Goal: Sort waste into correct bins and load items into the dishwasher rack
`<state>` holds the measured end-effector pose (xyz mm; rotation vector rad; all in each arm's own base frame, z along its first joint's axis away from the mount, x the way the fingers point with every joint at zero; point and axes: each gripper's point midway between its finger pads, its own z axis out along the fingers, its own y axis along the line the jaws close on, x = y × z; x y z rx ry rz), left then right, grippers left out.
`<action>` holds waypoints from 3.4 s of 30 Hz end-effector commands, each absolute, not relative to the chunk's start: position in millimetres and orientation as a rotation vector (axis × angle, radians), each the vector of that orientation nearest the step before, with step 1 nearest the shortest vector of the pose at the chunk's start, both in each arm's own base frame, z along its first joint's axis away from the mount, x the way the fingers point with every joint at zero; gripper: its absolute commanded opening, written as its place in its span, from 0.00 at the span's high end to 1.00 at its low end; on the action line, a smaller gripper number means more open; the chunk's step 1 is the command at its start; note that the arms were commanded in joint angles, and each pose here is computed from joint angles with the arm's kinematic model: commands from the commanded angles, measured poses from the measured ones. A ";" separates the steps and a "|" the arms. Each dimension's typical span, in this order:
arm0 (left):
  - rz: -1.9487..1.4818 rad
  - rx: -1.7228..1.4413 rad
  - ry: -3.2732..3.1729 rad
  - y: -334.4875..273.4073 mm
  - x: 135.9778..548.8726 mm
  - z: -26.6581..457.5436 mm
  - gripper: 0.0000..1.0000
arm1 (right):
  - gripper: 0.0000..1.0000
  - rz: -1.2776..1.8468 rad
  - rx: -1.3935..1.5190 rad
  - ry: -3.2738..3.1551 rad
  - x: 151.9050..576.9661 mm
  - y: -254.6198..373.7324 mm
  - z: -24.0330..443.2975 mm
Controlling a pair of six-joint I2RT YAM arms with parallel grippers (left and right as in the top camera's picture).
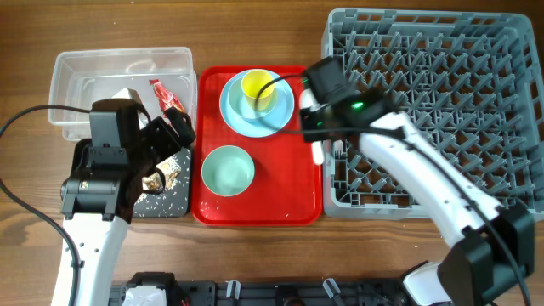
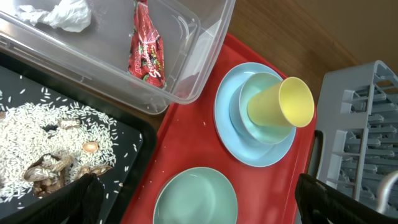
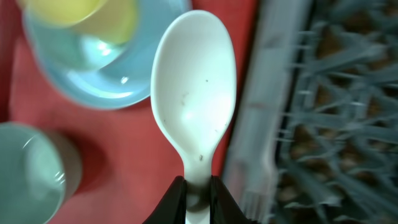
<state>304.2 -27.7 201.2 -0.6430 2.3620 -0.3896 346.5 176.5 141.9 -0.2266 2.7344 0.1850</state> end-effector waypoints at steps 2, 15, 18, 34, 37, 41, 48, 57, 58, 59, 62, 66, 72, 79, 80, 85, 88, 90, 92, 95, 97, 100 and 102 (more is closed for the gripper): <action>-0.395 -0.644 2.352 -26.9 306.2 204.9 0.00 | 0.96 0.164 -0.004 2.724 370.5 120.0 150.7; -0.395 -0.644 2.352 -26.9 306.2 204.9 0.00 | 0.76 0.124 0.023 2.752 367.5 104.7 131.4; -0.395 -0.644 2.353 -26.9 306.1 204.8 0.00 | 0.71 0.123 0.002 2.743 369.4 105.2 132.3; -0.343 -0.617 2.352 -21.3 306.7 204.6 0.00 | 0.55 0.829 -0.651 2.597 302.5 311.9 150.2; 0.060 -0.574 2.337 26.9 299.8 202.6 0.00 | 0.55 0.890 -0.761 2.571 287.1 356.0 128.7; 0.817 -0.714 2.211 120.7 250.4 224.6 0.00 | 0.55 0.886 -0.916 2.473 261.4 405.8 114.1; 0.872 -0.803 2.220 140.3 234.9 221.5 0.00 | 0.56 0.760 -1.005 2.517 236.7 425.1 67.3; 0.872 -0.803 2.221 140.3 234.8 221.4 0.00 | 0.76 0.658 -0.876 2.649 253.2 407.2 28.1; 0.872 -0.803 2.221 140.3 234.8 221.4 0.00 | 0.76 0.654 -0.823 2.675 258.6 401.3 27.9; 0.872 -0.803 2.221 140.3 234.8 221.4 0.00 | 0.77 0.649 -0.774 2.699 264.5 394.7 28.4; 0.872 -0.803 2.221 140.3 234.8 221.4 0.00 | 0.78 0.631 -0.729 2.724 272.2 381.6 32.9; 0.872 -0.803 2.221 140.3 234.8 221.4 0.00 | 0.91 0.634 -0.728 2.720 272.1 381.5 36.5; 0.872 -0.803 2.221 140.3 234.8 221.4 0.00 | 0.96 0.827 -0.635 2.370 289.1 365.6 198.5; 0.872 -0.803 2.221 140.3 234.8 221.4 0.00 | 0.96 1.125 -0.342 2.014 354.4 205.5 346.0; 0.872 -0.803 2.221 140.3 234.8 221.4 0.00 | 0.96 1.166 -0.329 1.993 363.7 188.0 347.6; 0.872 -0.803 2.221 140.3 234.8 221.4 0.00 | 0.96 1.513 -0.319 1.862 419.6 107.9 326.6; 0.872 -0.803 2.221 140.3 234.8 221.4 0.00 | 0.96 1.630 -0.266 1.870 459.4 88.4 273.0; 0.872 -0.803 2.221 140.3 234.8 221.4 0.00 | 0.96 1.671 -0.182 1.880 485.4 75.4 231.6; 0.872 -0.803 2.221 140.3 234.8 221.4 0.00 | 0.96 1.687 -0.102 1.879 501.4 55.4 194.9; 0.872 -0.803 2.221 140.3 234.8 221.4 0.00 | 0.96 1.707 0.033 1.907 509.1 25.7 149.6; 0.872 -0.803 2.221 140.3 234.8 221.4 0.00 | 0.91 1.713 0.072 1.910 507.3 9.2 138.9; 0.872 -0.803 2.221 140.3 234.8 221.4 0.00 | 0.60 1.718 0.047 1.876 498.2 -16.1 162.3; 0.872 -0.803 2.221 140.3 234.8 221.4 0.00 | 0.35 1.679 0.034 1.838 488.7 -36.7 187.3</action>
